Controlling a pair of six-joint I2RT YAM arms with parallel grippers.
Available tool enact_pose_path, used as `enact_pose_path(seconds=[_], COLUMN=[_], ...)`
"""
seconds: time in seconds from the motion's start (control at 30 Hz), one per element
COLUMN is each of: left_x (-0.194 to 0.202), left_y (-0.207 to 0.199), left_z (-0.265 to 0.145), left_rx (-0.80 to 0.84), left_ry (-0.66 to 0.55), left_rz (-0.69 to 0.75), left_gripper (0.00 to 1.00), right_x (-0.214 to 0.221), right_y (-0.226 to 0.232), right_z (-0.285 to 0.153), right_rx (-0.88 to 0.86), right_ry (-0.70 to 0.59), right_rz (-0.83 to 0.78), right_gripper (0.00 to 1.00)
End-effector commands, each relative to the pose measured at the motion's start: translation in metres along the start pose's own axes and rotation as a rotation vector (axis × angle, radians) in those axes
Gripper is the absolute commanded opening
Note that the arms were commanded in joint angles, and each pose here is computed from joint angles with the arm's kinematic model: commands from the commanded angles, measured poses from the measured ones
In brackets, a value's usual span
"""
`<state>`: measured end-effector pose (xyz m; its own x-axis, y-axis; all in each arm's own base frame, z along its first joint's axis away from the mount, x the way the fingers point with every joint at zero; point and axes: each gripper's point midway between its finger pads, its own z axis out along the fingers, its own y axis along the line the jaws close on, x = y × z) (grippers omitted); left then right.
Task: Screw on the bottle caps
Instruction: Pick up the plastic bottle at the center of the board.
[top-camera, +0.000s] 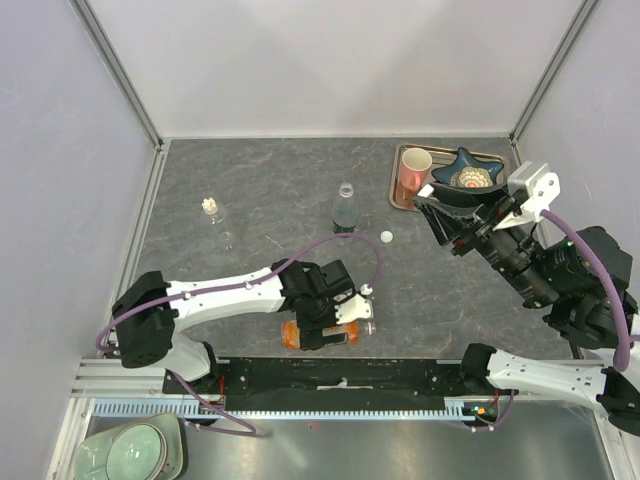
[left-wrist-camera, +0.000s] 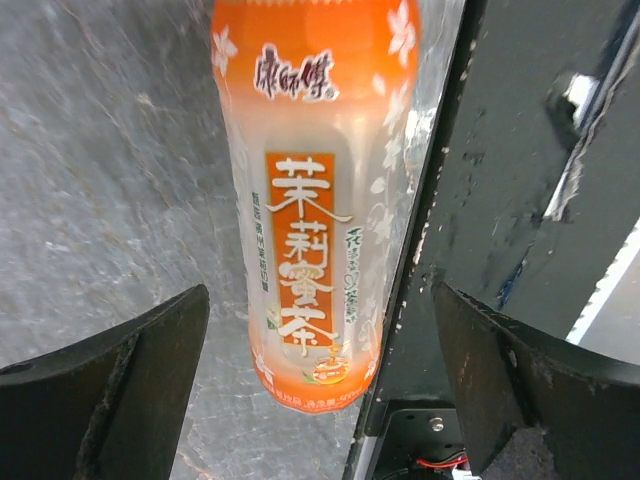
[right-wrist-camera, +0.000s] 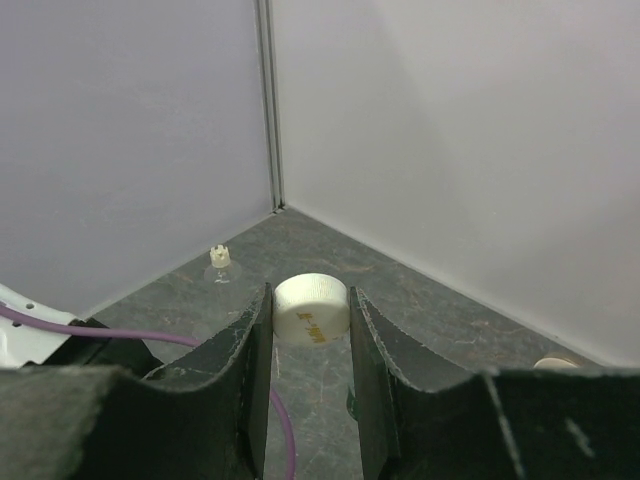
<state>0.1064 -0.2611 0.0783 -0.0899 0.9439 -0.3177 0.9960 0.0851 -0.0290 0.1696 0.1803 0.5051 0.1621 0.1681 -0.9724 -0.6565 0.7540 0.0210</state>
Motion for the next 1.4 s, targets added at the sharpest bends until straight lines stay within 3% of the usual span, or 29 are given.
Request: enact_pose_path(seconds=[0.0, 0.6, 0.87, 0.93, 1.03, 1.17, 1.27, 1.37], left_x=[-0.001, 0.024, 0.025, 0.021, 0.012, -0.001, -0.017, -0.014], left_y=[0.008, 0.016, 0.023, 0.026, 0.034, 0.044, 0.054, 0.061], left_z=[0.015, 0.063, 0.057, 0.052, 0.037, 0.000, -0.050, -0.103], left_rx=[-0.042, -0.065, -0.111, -0.124, -0.175, -0.253, -0.348, -0.390], left_ry=[-0.010, 0.066, 0.055, 0.039, 0.007, -0.056, -0.151, -0.190], left_rz=[0.006, 0.027, 0.044, 0.051, 0.066, 0.097, 0.118, 0.082], left_gripper=[0.99, 0.98, 0.70, 0.58, 0.49, 0.49, 0.47, 0.37], right_x=[-0.010, 0.002, 0.011, 0.012, 0.013, 0.015, 0.017, 0.017], right_y=[0.006, 0.009, 0.010, 0.010, 0.012, 0.017, 0.028, 0.039], right_z=[0.004, 0.006, 0.005, 0.005, 0.006, 0.009, 0.011, 0.012], right_rx=[-0.023, -0.026, -0.026, -0.027, -0.029, -0.051, -0.102, -0.172], right_ry=[-0.019, 0.014, 0.033, 0.039, 0.056, 0.087, 0.117, 0.162], right_rz=[0.037, 0.046, 0.052, 0.050, 0.070, 0.071, 0.060, 0.028], right_gripper=[0.25, 0.25, 0.26, 0.26, 0.26, 0.26, 0.26, 0.25])
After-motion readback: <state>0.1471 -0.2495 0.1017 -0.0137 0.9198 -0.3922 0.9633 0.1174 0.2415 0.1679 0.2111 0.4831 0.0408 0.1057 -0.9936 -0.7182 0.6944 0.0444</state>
